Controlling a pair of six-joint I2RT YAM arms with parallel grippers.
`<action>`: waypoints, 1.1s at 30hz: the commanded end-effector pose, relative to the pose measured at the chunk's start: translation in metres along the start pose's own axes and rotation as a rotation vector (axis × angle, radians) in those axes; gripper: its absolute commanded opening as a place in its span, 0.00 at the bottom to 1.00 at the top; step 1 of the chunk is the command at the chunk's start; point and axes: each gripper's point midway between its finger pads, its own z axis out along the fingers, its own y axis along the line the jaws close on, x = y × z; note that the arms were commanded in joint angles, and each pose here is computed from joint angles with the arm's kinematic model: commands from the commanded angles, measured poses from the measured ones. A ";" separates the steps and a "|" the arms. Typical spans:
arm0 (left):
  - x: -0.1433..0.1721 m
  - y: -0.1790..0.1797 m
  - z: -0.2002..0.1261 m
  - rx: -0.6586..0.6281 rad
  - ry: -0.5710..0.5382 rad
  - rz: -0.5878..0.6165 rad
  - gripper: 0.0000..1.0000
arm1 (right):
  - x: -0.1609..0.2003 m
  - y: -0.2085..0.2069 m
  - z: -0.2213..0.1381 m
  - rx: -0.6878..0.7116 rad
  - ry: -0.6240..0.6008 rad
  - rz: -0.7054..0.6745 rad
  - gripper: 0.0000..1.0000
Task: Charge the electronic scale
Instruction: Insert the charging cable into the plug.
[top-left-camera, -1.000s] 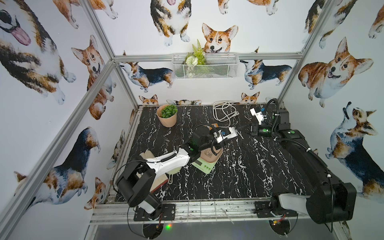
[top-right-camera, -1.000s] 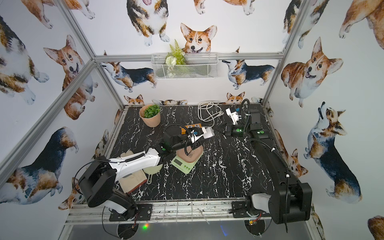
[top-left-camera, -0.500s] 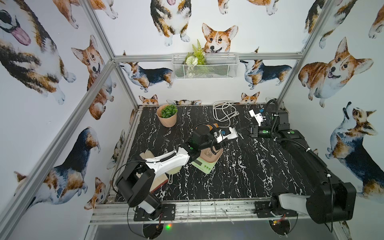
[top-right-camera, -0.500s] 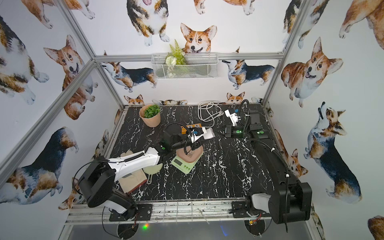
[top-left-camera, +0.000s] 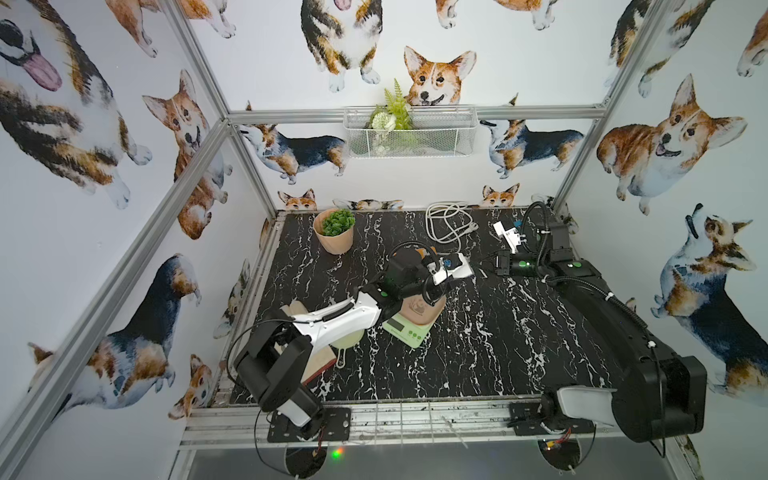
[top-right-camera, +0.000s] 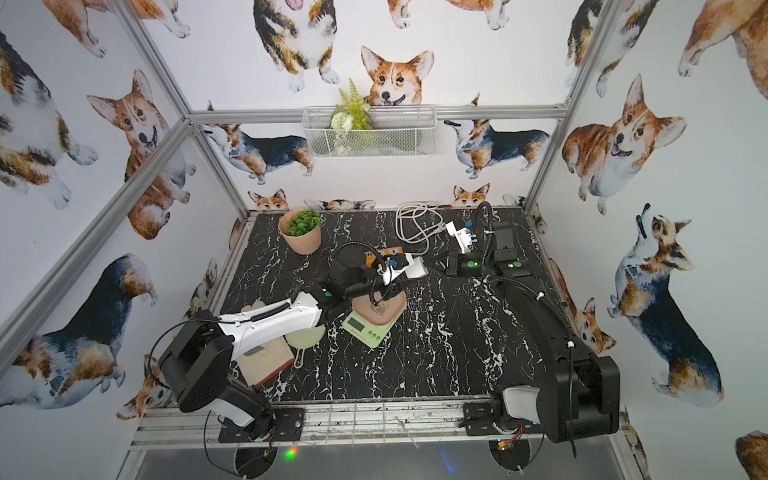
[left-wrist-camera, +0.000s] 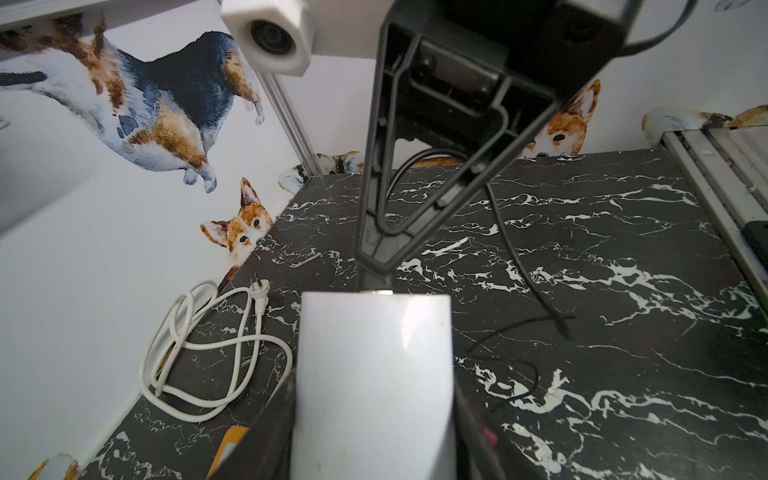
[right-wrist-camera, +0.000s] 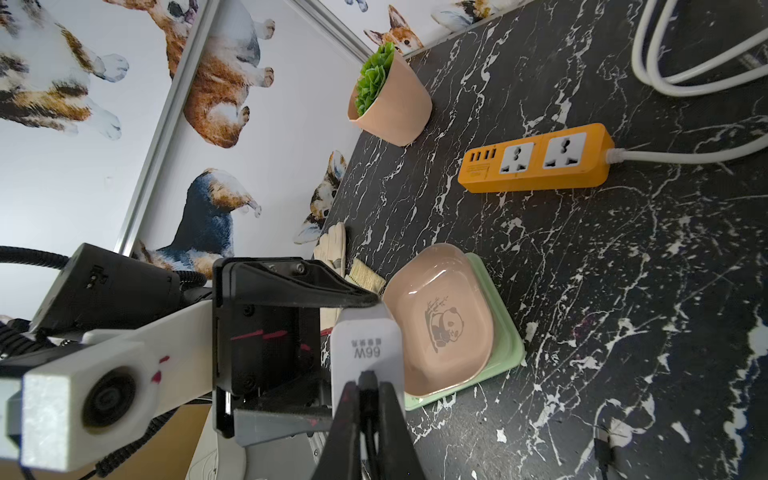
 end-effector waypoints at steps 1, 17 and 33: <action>-0.050 0.019 -0.006 -0.083 -0.189 0.056 0.00 | 0.011 0.005 0.004 -0.042 0.039 0.053 0.00; -0.052 0.016 -0.007 -0.065 -0.193 0.068 0.00 | 0.016 0.007 0.012 -0.043 0.068 0.042 0.00; -0.033 0.014 -0.008 -0.066 -0.153 0.062 0.00 | 0.002 0.026 -0.005 -0.089 0.031 -0.017 0.76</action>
